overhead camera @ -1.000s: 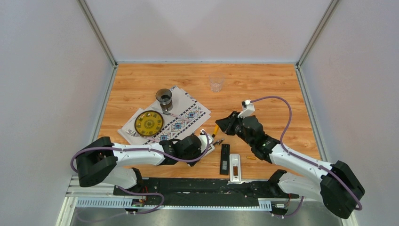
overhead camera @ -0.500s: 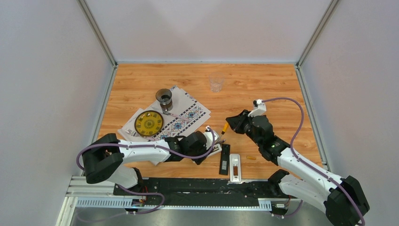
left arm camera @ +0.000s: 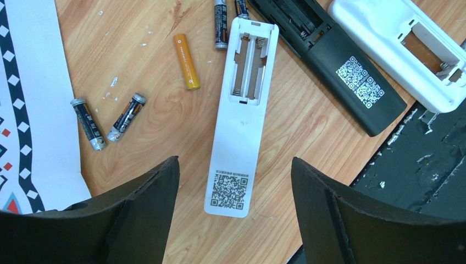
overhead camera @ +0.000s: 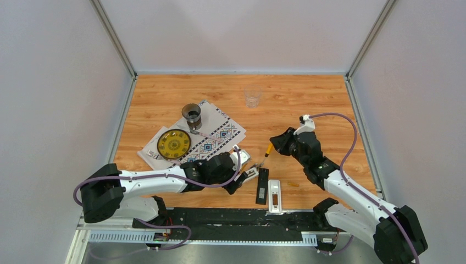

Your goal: Unload the batteries from the remote control

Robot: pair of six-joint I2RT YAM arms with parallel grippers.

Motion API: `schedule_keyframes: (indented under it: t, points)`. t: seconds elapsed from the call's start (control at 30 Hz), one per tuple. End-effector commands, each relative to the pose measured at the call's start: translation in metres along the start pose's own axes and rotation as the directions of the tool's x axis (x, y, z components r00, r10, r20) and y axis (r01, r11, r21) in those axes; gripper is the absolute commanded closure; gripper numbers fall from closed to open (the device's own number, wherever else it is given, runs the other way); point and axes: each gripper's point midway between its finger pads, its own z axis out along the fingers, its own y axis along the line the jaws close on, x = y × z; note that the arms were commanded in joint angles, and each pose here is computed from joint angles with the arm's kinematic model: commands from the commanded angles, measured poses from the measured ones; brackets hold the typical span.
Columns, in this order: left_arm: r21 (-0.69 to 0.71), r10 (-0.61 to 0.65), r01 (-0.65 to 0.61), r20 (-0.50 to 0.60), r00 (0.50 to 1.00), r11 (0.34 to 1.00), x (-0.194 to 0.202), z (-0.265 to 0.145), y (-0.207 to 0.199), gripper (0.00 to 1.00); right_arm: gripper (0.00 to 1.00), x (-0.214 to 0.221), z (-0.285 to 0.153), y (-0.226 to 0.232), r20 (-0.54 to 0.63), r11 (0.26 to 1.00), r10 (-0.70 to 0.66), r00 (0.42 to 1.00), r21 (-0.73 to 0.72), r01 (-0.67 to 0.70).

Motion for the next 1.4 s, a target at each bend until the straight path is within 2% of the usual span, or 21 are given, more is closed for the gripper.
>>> schedule_keyframes:
  t: [0.0,0.13,0.2,0.27,0.37,0.57,0.63,0.7,0.77,1.07,1.17,1.2,1.27,1.3,1.37]
  points:
    - [0.031,-0.069,0.067,0.058,0.996,0.997,-0.019,0.002,-0.005,0.19,1.00,-0.016,0.003,-0.009,0.000,1.000,-0.008,1.000,0.023,0.008]
    - [0.071,-0.125,0.120,0.081,0.989,0.990,-0.027,0.004,-0.009,0.18,1.00,-0.022,0.008,-0.030,-0.024,0.998,0.030,0.999,0.061,-0.029]
    - [0.063,-0.174,0.169,0.077,0.982,0.984,-0.025,0.005,-0.002,0.13,1.00,-0.023,0.011,-0.045,-0.035,0.993,0.060,0.998,0.100,-0.057]
    - [0.124,-0.234,0.221,0.102,0.967,0.967,-0.031,0.006,-0.006,0.13,1.00,-0.019,0.016,-0.059,-0.066,0.987,0.088,0.994,0.139,-0.078]
    - [0.178,-0.341,0.314,0.148,0.929,0.933,-0.040,0.003,0.004,0.12,1.00,-0.009,0.022,-0.077,-0.108,0.977,0.139,0.984,0.176,-0.119]
    - [0.231,-0.464,0.414,0.247,0.851,0.881,-0.057,-0.019,0.024,0.12,0.99,0.004,0.027,-0.102,-0.154,0.954,0.217,0.964,0.243,-0.176]
    - [0.256,-0.496,0.432,0.306,0.812,0.865,-0.068,-0.034,0.030,0.12,0.96,0.004,0.027,-0.108,-0.153,0.949,0.229,0.961,0.257,-0.185]
    - [0.227,-0.532,0.481,0.330,0.780,0.847,-0.062,-0.041,0.046,0.04,0.92,0.002,0.028,-0.110,-0.152,0.948,0.225,0.963,0.260,-0.180]
    - [0.219,-0.557,0.513,0.381,0.738,0.830,-0.067,-0.057,0.059,0.02,0.89,0.008,0.024,-0.115,-0.166,0.940,0.232,0.958,0.293,-0.177]
    - [0.153,-0.525,0.532,0.524,0.671,0.833,-0.072,-0.107,0.081,0.00,0.73,0.006,0.021,-0.117,-0.146,0.939,0.221,0.964,0.300,-0.170]
    - [0.137,-0.512,0.531,0.543,0.666,0.836,-0.068,-0.113,0.083,0.00,0.58,0.002,0.018,-0.116,-0.127,0.939,0.218,0.968,0.299,-0.172]
    - [0.131,-0.510,0.533,0.544,0.666,0.836,-0.067,-0.115,0.084,0.00,0.47,0.000,0.017,-0.116,-0.119,0.938,0.216,0.969,0.299,-0.172]
    - [0.123,-0.507,0.535,0.545,0.667,0.836,-0.065,-0.114,0.085,0.00,0.32,-0.006,0.014,-0.114,-0.096,0.940,0.204,0.974,0.296,-0.167]
    - [0.118,-0.506,0.535,0.542,0.671,0.836,-0.063,-0.114,0.086,0.00,0.20,-0.009,0.013,-0.113,-0.085,0.940,0.199,0.976,0.298,-0.166]
    - [0.119,-0.505,0.533,0.541,0.673,0.838,-0.064,-0.114,0.085,0.00,0.10,-0.016,0.007,-0.111,-0.061,0.940,0.186,0.981,0.300,-0.159]
